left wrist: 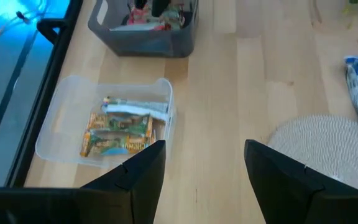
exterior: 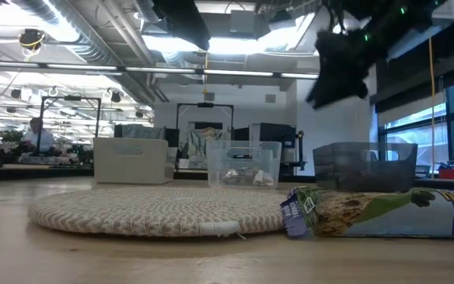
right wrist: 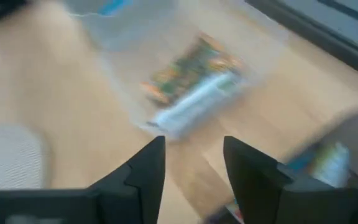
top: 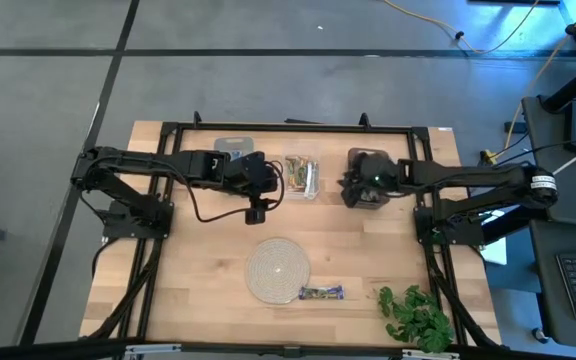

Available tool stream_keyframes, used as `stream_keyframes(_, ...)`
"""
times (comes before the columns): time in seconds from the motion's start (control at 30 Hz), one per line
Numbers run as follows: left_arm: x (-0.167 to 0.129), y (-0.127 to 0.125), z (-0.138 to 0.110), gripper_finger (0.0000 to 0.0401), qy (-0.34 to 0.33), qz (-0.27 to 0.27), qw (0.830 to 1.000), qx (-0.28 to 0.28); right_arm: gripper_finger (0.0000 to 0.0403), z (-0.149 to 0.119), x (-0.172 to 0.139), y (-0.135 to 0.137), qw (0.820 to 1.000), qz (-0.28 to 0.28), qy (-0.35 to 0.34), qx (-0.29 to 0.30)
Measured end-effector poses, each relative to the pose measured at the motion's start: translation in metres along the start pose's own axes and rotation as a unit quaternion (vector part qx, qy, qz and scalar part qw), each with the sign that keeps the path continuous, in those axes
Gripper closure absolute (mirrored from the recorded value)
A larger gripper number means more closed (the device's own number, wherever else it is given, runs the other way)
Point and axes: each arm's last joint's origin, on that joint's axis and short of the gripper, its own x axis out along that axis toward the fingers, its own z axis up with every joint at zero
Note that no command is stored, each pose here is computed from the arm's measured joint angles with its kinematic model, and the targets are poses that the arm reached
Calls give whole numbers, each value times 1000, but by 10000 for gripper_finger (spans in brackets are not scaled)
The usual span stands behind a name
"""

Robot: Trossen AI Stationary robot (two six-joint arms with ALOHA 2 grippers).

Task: Pick and place Granola Bars by type
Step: Put the blue granola bar into the gray bin

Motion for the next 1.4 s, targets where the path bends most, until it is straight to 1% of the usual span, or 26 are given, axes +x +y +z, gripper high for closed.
stream_keyframes(0.07,0,0,1,191,-4,0,1000,-1,237,10,-7,7,999,42,2,-20)
stream_keyframes(0.2,0,0,6,190,-30,0,1000,-9,237,16,-17,21,992,109,13,-60)
stream_keyframes(0.33,-1,-2,10,190,-54,-5,998,-35,237,10,-23,35,985,140,20,-100)
stream_keyframes(0.4,-1,-3,12,191,-63,-8,997,-48,237,5,-26,41,981,150,28,-122)
stream_keyframes(0.57,-2,-7,16,189,-81,-24,995,-49,237,-6,-32,53,971,172,43,-162)
stream_keyframes(0.7,-3,-8,17,191,-86,-48,994,-51,237,-11,-36,60,967,186,44,-172)
stream_keyframes(0.87,-3,-10,17,190,-84,-58,991,-85,237,-14,-40,67,960,203,37,-190)
stream_keyframes(0.93,-2,-13,17,189,-82,-70,991,-85,237,-16,-41,69,957,208,37,-200)
stream_keyframes(1.1,8,-27,17,191,-72,-92,991,-72,237,-22,-47,81,940,236,21,-244)
stream_keyframes(1.23,22,-40,14,190,-48,-102,991,-69,237,-29,-49,92,930,243,7,-277)
stream_keyframes(1.33,35,-52,11,190,-24,-108,991,-73,237,-40,-47,101,922,241,18,-304)
stream_keyframes(1.4,43,-59,7,191,-7,-112,992,-66,237,-48,-43,109,915,246,29,-318)
